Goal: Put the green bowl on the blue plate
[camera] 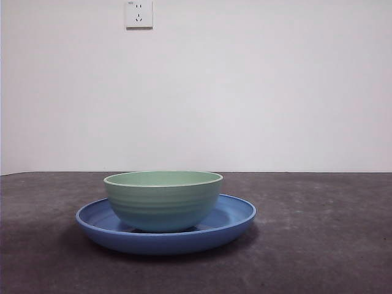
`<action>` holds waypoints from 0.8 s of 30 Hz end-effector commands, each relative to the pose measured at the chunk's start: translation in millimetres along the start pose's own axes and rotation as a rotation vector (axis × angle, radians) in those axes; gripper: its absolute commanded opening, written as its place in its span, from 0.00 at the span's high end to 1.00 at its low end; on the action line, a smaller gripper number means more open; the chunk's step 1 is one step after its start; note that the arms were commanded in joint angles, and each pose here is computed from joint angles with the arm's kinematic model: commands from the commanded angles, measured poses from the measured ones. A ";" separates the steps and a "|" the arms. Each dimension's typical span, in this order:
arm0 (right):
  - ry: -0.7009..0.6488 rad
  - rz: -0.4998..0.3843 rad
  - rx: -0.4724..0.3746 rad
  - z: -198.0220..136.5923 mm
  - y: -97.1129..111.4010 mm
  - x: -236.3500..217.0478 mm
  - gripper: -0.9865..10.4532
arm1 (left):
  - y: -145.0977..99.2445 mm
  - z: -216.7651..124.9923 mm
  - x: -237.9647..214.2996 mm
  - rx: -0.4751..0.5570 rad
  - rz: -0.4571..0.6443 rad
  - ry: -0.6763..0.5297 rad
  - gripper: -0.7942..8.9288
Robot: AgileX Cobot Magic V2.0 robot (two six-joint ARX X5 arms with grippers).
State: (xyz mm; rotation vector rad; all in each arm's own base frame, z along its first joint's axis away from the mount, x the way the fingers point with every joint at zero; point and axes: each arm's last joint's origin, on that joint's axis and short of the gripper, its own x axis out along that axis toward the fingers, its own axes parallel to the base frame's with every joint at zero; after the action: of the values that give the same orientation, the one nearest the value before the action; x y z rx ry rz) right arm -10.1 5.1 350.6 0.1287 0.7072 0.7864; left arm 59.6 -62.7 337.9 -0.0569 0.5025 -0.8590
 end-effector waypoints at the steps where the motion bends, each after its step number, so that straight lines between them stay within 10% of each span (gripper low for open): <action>1: -0.014 0.010 0.001 1.6 1.3 -2.6 0.89 | -1.4 3.1 -0.9 0.006 -0.011 -0.014 0.89; 9: -0.014 0.010 0.001 1.6 1.3 -2.6 0.89 | 0.3 1.8 -4.8 0.046 0.013 -0.028 0.89; 13: -0.014 0.010 0.001 1.6 1.3 -2.6 0.89 | 12.4 -1.7 -14.0 0.227 0.175 -0.048 0.89; 24: -0.014 0.010 0.001 1.7 1.3 -2.6 0.89 | 76.4 -65.4 8.8 0.209 0.677 -0.169 0.89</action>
State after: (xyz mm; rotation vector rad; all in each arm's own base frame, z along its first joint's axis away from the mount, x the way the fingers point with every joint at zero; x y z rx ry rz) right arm -10.1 5.1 350.6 0.1292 0.7074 0.7867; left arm 88.9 -9.4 261.3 0.1947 0.2517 -0.2362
